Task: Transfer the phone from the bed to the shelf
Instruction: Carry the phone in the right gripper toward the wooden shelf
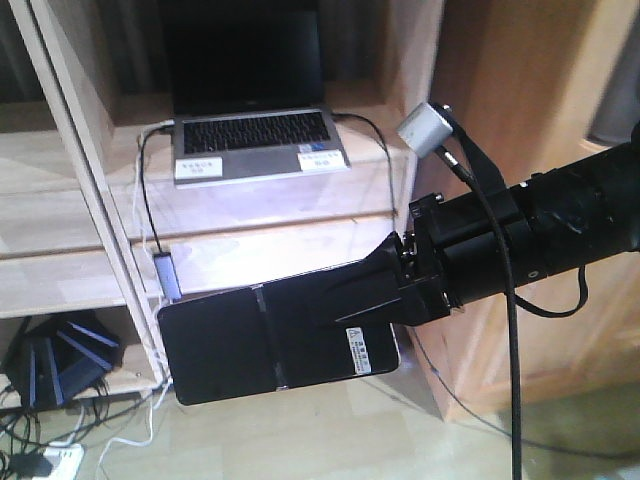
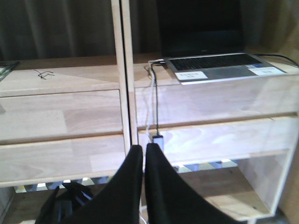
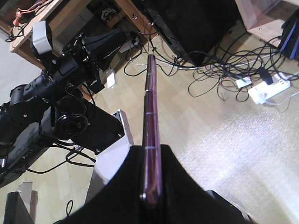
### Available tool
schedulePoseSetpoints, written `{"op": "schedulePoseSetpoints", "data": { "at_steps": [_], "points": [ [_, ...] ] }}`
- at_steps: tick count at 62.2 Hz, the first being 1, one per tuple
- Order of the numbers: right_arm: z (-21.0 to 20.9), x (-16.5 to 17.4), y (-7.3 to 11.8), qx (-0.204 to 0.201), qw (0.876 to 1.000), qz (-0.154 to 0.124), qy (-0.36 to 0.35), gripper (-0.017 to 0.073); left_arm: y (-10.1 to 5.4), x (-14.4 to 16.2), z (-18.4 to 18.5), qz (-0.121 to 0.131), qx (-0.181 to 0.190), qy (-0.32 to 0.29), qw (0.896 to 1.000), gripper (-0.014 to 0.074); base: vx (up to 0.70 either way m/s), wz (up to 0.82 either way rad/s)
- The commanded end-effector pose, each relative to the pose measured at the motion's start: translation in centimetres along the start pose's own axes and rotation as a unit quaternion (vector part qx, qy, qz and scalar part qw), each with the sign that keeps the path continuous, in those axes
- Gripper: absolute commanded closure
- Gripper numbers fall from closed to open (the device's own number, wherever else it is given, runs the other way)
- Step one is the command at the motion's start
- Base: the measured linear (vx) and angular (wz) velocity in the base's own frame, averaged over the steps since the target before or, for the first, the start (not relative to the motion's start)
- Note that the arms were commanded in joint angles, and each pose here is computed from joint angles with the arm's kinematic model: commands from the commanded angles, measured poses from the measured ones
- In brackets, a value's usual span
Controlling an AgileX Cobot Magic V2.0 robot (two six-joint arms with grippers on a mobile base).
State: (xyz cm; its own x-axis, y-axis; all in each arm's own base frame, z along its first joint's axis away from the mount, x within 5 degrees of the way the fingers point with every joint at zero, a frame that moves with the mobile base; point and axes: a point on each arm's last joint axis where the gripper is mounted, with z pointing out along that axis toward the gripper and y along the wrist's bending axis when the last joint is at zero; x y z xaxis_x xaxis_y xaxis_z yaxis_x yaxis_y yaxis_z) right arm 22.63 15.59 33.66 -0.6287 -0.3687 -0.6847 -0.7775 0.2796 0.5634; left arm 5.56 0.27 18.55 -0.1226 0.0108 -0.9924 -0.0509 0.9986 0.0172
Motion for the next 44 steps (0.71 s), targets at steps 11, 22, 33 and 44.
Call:
{"op": "schedulePoseSetpoints", "data": {
  "at_steps": [11, 22, 33, 44],
  "points": [
    [-1.01, -0.96, 2.38, -0.051, 0.998, -0.019, -0.026, 0.0561, 0.02, -0.43, -0.03, -0.005, -0.001, -0.035, 0.999, 0.0592, 0.37, 0.17],
    [-1.01, -0.96, 2.38, -0.051, 0.998, -0.018, -0.026, 0.0561, 0.02, -0.43, -0.03, -0.005, -0.001, -0.035, 0.999, 0.0592, 0.36, 0.15],
    [-1.01, -0.96, 2.38, -0.051, 0.998, -0.018, -0.026, 0.0561, 0.02, -0.43, -0.03, -0.005, -0.001, -0.035, 0.999, 0.0592, 0.33, 0.15],
    [-1.01, -0.96, 2.38, -0.051, 0.998, -0.018, -0.026, 0.0561, 0.02, -0.43, -0.03, -0.005, -0.001, -0.035, 0.999, 0.0592, 0.30, 0.13]
  ]
}}
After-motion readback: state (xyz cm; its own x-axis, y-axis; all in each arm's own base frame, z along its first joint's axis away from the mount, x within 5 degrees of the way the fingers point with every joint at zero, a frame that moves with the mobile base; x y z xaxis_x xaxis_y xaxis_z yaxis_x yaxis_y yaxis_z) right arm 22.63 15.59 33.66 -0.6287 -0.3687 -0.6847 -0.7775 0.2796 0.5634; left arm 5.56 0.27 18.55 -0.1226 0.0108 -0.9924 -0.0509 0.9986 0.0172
